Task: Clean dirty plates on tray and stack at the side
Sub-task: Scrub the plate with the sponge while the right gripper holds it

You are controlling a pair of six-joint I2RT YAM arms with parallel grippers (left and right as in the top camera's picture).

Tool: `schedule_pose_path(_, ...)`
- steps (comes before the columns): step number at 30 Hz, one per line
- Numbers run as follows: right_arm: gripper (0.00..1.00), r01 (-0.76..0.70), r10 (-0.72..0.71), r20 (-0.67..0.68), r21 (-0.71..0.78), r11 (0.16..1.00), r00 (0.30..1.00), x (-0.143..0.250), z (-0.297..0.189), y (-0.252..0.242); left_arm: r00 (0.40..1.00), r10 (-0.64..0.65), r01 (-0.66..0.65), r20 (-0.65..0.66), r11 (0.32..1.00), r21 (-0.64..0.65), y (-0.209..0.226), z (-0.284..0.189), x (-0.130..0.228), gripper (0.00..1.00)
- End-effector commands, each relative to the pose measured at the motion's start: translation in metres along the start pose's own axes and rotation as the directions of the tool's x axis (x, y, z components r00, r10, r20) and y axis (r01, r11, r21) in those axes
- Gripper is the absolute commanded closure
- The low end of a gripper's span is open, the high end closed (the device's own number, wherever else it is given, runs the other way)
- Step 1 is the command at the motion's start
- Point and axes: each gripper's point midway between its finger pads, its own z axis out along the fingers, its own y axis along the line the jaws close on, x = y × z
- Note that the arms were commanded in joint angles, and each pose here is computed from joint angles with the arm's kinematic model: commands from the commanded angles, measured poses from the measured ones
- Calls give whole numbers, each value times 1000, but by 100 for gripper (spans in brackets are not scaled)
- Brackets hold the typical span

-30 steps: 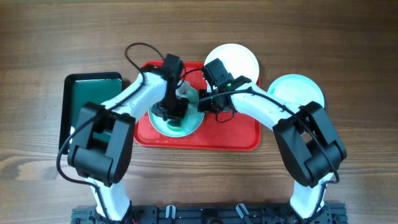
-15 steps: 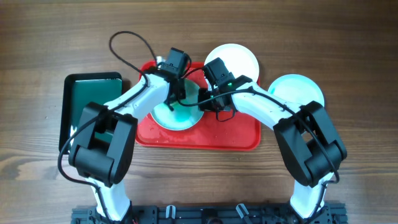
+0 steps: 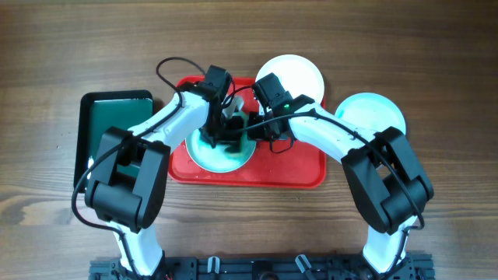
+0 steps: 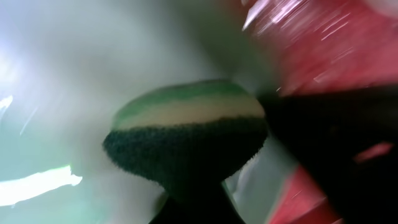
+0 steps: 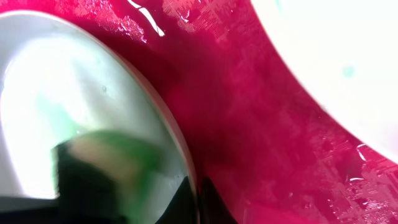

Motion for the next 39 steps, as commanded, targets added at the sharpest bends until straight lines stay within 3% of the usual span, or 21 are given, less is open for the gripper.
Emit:
schedule_pose_path(1, 96, 4, -5, -10, -15, 1000, 1000, -1, 4, 4, 993, 48, -61, 110, 990, 126, -24, 2, -29, 96)
schedule_pose_path(3, 96, 4, -4, -10, -15, 1000, 1000, -1, 4, 4, 977, -31, 24, 213, 999, 34, -8, -1, -54, 96)
schedule_pose_path(5, 96, 4, -5, -10, -15, 1000, 1000, -1, 4, 4, 926, -176, 243, 335, 955, -168, 37, -9, -68, 96)
schedule_pose_path(7, 96, 4, -5, -10, -15, 1000, 1000, -1, 4, 4, 888, -230, 367, 397, 876, -312, 70, -20, -62, 96)
schedule_pose_path(10, 96, 5, -5, -9, -15, 1000, 1000, -1, 4, 4, 825, -307, 545, 474, 655, -523, 120, -45, -27, 96)
schedule_pose_path(13, 96, 5, -5, -9, -15, 1000, 1000, -1, 4, 4, 842, -355, 536, 407, 638, -553, 120, -42, -6, 96)
schedule_pose_path(15, 96, 5, -5, -9, -15, 1000, 1000, -1, 4, 4, 873, -374, 487, 313, 696, -528, 108, -32, 4, 96)
schedule_pose_path(16, 96, 4, -4, -9, -15, 1000, 1000, -1, 4, 4, 915, -357, 403, 188, 786, -469, 90, -19, 12, 96)
schedule_pose_path(18, 96, 5, -5, -9, -15, 1000, 1000, -1, 4, 4, 964, -264, 248, -23, 931, -269, 47, -2, 25, 96)
schedule_pose_path(19, 96, 5, -5, -9, -15, 1000, 1000, -1, 4, 4, 978, -166, 155, -122, 983, -95, 16, 2, 34, 96)
schedule_pose_path(21, 96, 5, -5, -9, -15, 1000, 1000, -1, 4, 4, 982, -14, 44, -187, 986, 161, -25, -1, 42, 96)
schedule_pose_path(22, 96, 4, -5, -9, -15, 1000, 1000, -1, 4, 4, 983, 23, 18, -180, 976, 219, -34, -3, 41, 96)
schedule_pose_path(26, 96, 4, -4, -10, -15, 1000, 1000, -1, 4, 4, 995, 75, -59, -64, 971, 230, -37, 0, 15, 96)
schedule_pose_path(29, 96, 5, -5, -12, -14, 1000, 1000, 0, 4, 4, 998, 55, -59, 42, 992, 114, -20, 4, -12, 96)
schedule_pose_path(32, 96, 4, -4, -12, -13, 1000, 1000, 0, 4, 4, 977, -104, 134, 186, 978, -159, 30, -1, -39, 96)
schedule_pose_path(33, 96, 4, -4, -12, -13, 1000, 1000, 0, 4, 4, 959, -147, 207, 241, 947, -246, 48, -6, -43, 96)
schedule_pose_path(36, 95, 4, -5, -12, -13, 1000, 1000, 0, 4, 4, 874, -232, 435, 427, 765, -476, 103, -35, -45, 96)
schedule_pose_path(39, 96, 8, -8, -12, -13, 1000, 1000, 0, 4, 4, 854, -258, 495, 451, 669, -554, 121, -47, -29, 96)
